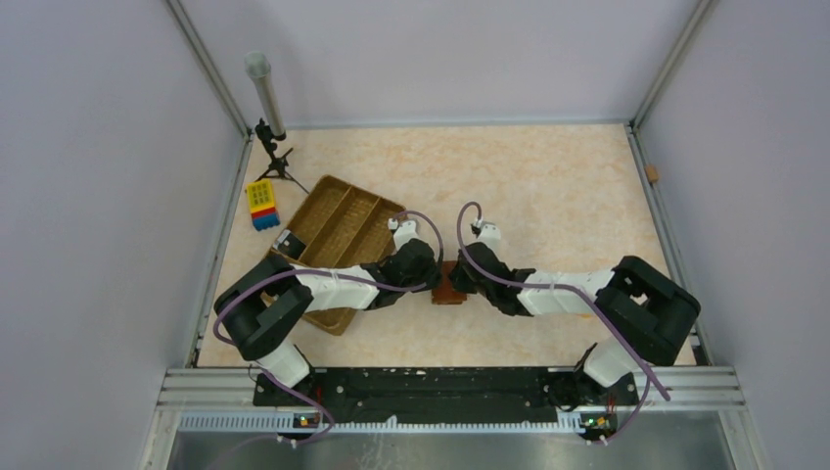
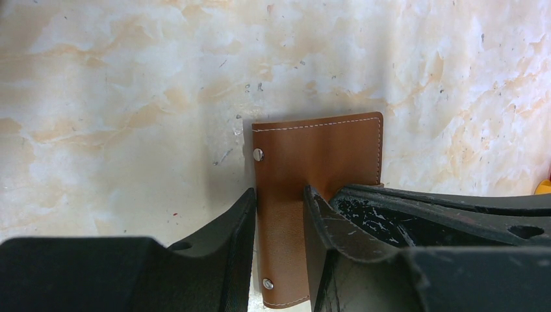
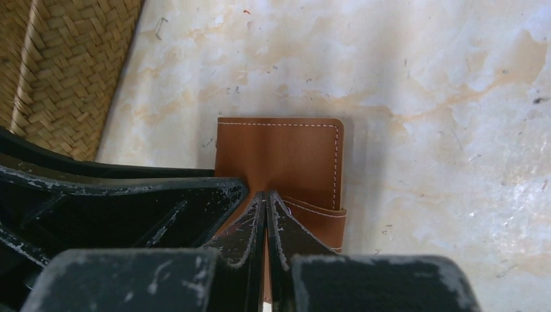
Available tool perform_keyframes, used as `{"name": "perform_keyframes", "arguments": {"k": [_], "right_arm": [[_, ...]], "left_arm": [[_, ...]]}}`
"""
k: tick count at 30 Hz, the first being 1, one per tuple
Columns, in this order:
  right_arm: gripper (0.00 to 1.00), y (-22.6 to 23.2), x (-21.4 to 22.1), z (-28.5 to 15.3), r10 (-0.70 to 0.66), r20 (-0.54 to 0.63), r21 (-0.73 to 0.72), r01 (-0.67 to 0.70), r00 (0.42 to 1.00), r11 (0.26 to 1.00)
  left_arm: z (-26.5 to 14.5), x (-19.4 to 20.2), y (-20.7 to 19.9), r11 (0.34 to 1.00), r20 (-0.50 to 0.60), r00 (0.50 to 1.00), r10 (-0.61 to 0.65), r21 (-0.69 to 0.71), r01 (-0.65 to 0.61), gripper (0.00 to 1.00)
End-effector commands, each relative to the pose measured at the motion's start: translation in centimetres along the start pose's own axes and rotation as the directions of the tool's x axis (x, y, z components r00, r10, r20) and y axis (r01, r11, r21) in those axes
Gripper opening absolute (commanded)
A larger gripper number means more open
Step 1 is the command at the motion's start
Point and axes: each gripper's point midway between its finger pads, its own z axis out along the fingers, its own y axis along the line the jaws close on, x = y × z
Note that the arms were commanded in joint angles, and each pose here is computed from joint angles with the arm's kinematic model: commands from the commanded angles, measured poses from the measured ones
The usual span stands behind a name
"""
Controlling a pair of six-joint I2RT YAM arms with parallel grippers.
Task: Put the credit cards into the card holder
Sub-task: Close the card holder at the center of the board.
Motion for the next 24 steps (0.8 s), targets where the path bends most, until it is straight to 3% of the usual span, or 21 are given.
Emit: {"name": "perform_keyframes", "arguments": {"k": [1,11,24], "right_arm": [[0.00,-7.6,5.5,-1.0,0.001,-0.131,0.237,0.031,0.991,0.971],[0.00,-11.9,8.5,-1.2,0.129,-0.093,0.352,-0.089,0.987,0.932],[0.00,-16.3,12.6,-0.7,0.302,-0.090,0.388,-0.246,0.949,0.888]], "left_arm": [[0.1,3.3,4.9,0.984,-0.115,0.991,0.065,-0.157,-0.083,0.34],[0.2,3.3,4.9,0.984,-0.115,0.992,0.061,-0.160,-0.079,0.34],[0.0,3.2,4.9,0.984,-0.109,0.992,0.060,-0.162,-0.077,0.35]]}}
